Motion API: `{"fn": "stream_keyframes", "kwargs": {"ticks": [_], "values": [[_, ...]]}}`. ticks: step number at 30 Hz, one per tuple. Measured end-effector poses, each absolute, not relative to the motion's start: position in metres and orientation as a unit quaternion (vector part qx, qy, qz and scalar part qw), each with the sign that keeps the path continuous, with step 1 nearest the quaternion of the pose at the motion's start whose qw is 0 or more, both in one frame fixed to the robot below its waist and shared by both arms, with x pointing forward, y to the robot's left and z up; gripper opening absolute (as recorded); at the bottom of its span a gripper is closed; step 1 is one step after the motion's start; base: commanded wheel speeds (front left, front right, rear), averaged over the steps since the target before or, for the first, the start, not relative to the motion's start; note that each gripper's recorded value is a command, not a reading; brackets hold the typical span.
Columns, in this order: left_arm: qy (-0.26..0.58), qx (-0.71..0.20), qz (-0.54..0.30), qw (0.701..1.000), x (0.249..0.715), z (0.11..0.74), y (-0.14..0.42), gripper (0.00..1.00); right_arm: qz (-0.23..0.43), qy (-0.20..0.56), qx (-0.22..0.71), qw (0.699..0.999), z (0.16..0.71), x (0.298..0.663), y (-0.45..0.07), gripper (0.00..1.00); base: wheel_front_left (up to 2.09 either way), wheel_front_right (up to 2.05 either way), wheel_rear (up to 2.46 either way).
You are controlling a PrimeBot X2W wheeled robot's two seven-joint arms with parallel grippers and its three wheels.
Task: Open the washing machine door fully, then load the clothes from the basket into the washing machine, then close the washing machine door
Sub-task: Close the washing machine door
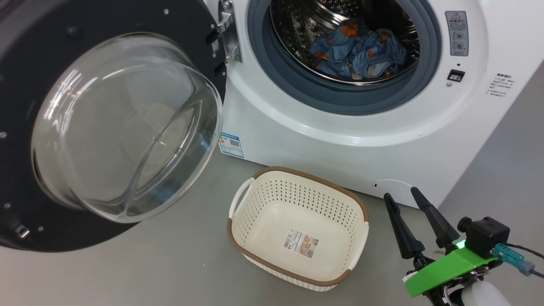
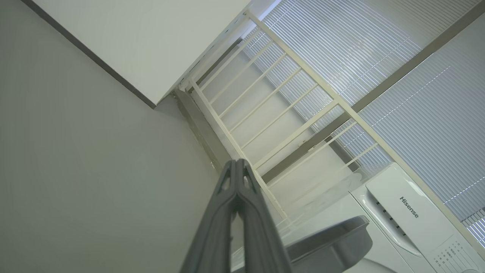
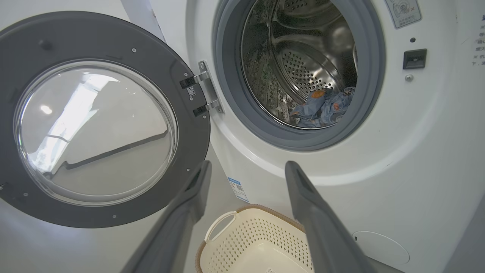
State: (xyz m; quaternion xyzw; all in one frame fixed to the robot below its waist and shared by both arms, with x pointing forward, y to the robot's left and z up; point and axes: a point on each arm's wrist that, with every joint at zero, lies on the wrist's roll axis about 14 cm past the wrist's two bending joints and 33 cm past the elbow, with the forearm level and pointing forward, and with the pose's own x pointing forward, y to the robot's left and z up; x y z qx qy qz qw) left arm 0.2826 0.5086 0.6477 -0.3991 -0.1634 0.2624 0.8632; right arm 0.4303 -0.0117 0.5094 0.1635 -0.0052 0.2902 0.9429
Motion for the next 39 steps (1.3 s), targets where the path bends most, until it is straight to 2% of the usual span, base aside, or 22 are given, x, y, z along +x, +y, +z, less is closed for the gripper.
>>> {"fn": "stream_keyframes", "kwargs": {"ticks": [8,15,25,39], "values": [[-0.103,-0.517,0.257,0.81,0.296,0.61,0.514,0.0,0.281,-0.011,0.163,0.946,0.511,0.435,-0.019,1.0,0.0,0.0,0.0],[-0.054,-0.559,0.252,0.788,0.302,0.585,0.51,0.0,0.273,-0.008,0.161,0.949,0.508,0.436,-0.027,1.0,0.0,0.0,0.0],[-0.014,-0.584,0.229,0.778,0.32,0.569,0.495,0.0,0.265,-0.003,0.162,0.95,0.503,0.439,-0.032,1.0,0.0,0.0,0.0],[0.061,-0.593,0.148,0.789,0.326,0.568,0.461,0.0,0.262,-0.014,0.158,0.952,0.511,0.44,-0.035,1.0,0.0,0.0,0.0]]}}
